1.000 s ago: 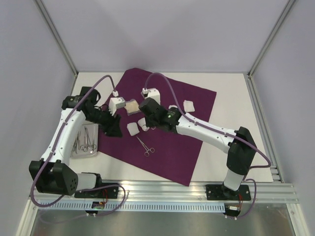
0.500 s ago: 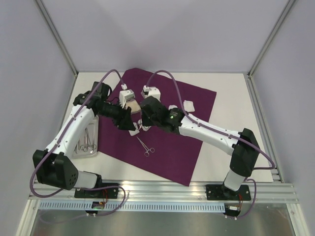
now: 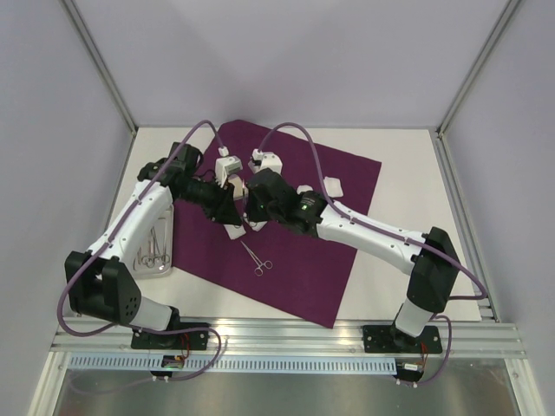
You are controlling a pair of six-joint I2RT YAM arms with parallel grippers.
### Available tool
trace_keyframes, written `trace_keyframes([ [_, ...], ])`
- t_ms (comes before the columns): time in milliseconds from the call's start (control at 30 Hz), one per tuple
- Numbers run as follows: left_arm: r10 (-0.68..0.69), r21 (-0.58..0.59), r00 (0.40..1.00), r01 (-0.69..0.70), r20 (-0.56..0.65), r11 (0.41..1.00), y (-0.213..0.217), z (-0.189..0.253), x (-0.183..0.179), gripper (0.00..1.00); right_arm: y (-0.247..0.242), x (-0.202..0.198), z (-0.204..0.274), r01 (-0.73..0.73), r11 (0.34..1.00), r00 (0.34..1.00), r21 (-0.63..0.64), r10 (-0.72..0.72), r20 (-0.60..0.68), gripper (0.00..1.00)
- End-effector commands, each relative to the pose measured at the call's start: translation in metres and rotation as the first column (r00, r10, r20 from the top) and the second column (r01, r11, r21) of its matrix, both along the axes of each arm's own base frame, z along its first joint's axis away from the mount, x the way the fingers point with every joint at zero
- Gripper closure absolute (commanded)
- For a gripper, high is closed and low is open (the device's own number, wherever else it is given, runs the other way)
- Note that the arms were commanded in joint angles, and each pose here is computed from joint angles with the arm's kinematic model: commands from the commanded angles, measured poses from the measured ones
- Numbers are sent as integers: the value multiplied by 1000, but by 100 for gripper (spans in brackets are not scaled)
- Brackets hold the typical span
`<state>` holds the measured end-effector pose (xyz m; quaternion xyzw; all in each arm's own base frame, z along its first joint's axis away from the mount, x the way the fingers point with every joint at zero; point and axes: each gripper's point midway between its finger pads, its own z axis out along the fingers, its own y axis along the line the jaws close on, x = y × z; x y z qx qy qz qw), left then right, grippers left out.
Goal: Prepare the surgical pack
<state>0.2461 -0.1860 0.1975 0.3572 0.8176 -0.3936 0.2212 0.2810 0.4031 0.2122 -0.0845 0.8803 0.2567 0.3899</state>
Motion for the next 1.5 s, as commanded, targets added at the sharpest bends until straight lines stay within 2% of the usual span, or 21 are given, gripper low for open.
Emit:
trace_keyframes([
  [0,-20,-49,1000,21,25,999,-11,15,4,65,6,3,26,5,996,999,84,-9,38,100],
  [67,-28,-59,1000,28,10,998,-12,14,0,71,6,3,26,3,997,999,81,-6,40,100],
  [167,-37,-81,999,38,8,996,-15,19,-2,87,5,2,27,0,997,999,83,-4,40,99],
  [200,-35,-82,999,36,17,996,-15,21,-2,99,6,1,27,-5,996,999,86,1,38,100],
  [233,-26,-78,1000,27,16,997,-15,21,-1,100,5,1,25,-5,997,999,83,3,34,100],
  [400,-6,-32,1000,5,-26,999,-10,10,-1,100,-2,-5,20,-17,998,1000,61,15,26,99],
  [433,20,20,999,-20,-27,1000,-3,1,2,100,-5,-7,18,-24,999,1000,49,23,20,86],
  [533,78,103,997,-75,-24,992,17,-14,9,100,-8,-16,19,-75,997,997,33,75,18,63],
  [633,150,132,989,-146,-18,980,46,-19,16,100,-12,-24,20,-118,993,993,22,117,25,55],
  [700,208,179,978,-206,7,962,76,-23,18,100,-16,-26,22,-131,991,991,13,131,32,54],
  [867,283,261,959,-268,-21,928,135,-45,-9,100,-20,-31,18,-160,987,987,-24,160,25,53],
  [900,315,287,949,-303,5,909,158,-50,-10,100,-20,-32,15,-165,986,986,-27,165,20,53],
  [1000,404,327,915,-382,3,864,199,-59,-23,100,-17,-32,7,-165,986,986,-35,165,-2,53],
  [1133,446,350,895,-425,21,835,244,-64,-35,100,-8,-31,-6,-177,983,984,-40,176,-41,53],
  [1167,455,349,890,-420,-22,838,250,-70,-38,100,-5,-32,-7,-182,983,982,-36,180,-49,53],
  [1300,486,362,872,-434,-60,825,277,-86,-45,100,1,-30,-16,-186,981,980,-56,181,-87,53],
  [1467,469,396,883,-423,-22,815,283,-100,-47,100,3,-29,-28,-184,979,978,-87,173,-120,53],
])
